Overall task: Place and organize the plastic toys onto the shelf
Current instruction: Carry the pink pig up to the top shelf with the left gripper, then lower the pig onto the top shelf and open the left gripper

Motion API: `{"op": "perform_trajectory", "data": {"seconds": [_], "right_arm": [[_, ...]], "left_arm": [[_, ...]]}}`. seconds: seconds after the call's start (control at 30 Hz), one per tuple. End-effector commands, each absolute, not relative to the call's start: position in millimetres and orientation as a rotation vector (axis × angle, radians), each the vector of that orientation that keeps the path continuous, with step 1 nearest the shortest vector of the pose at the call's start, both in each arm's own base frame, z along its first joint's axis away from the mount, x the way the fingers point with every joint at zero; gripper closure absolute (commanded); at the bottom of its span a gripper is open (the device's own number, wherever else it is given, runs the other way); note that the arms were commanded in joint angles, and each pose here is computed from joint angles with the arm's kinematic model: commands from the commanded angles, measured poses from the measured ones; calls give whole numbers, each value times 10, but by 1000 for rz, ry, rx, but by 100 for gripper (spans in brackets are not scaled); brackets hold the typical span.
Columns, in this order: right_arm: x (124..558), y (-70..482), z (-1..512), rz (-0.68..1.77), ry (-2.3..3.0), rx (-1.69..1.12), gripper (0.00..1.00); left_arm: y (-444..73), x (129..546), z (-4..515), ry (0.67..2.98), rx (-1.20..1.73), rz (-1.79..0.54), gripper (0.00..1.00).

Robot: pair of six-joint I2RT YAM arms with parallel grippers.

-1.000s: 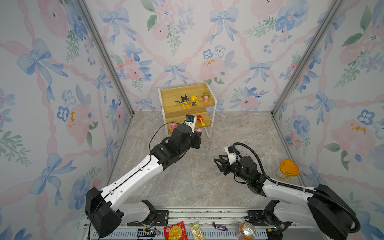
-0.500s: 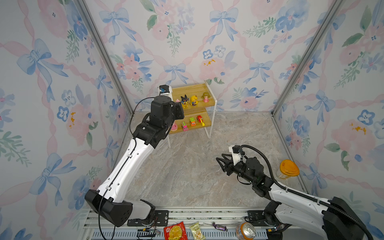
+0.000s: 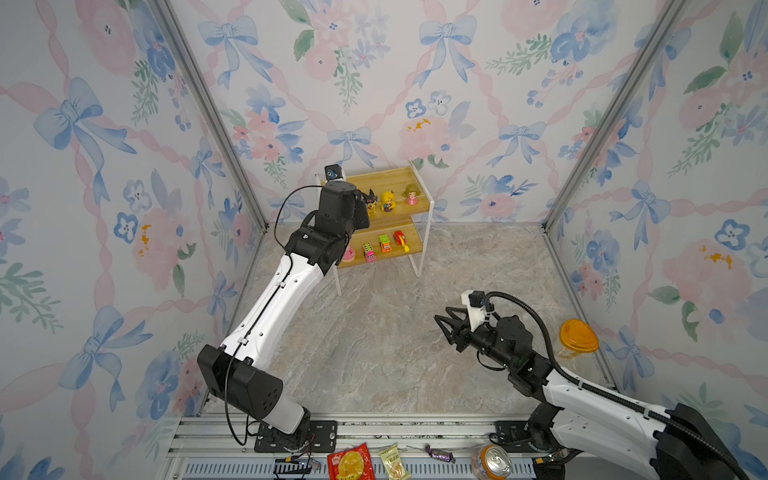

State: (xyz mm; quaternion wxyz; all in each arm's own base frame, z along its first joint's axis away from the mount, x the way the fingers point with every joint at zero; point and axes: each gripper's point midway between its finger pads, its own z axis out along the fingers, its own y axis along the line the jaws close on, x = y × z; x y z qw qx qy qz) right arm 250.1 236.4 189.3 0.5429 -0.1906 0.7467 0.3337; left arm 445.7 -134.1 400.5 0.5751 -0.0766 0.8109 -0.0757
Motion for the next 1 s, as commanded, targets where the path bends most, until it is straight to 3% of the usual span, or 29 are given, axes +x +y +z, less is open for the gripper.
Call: {"op": "perform_trajectory", "data": {"seconds": [0.0, 0.53, 0.97], "right_arm": [[2472, 2342, 1829, 801, 1792, -456, 48], [2485, 2363, 1792, 801, 1803, -459, 48], [2504, 2377, 1761, 803, 1813, -459, 47]], "left_arm": [[-1234, 4523, 4080, 1873, -197, -105, 80], [-1156, 4730, 3998, 1886, -188, 60, 77], [-1160, 4785, 3879, 1913, -167, 131, 69]]}}
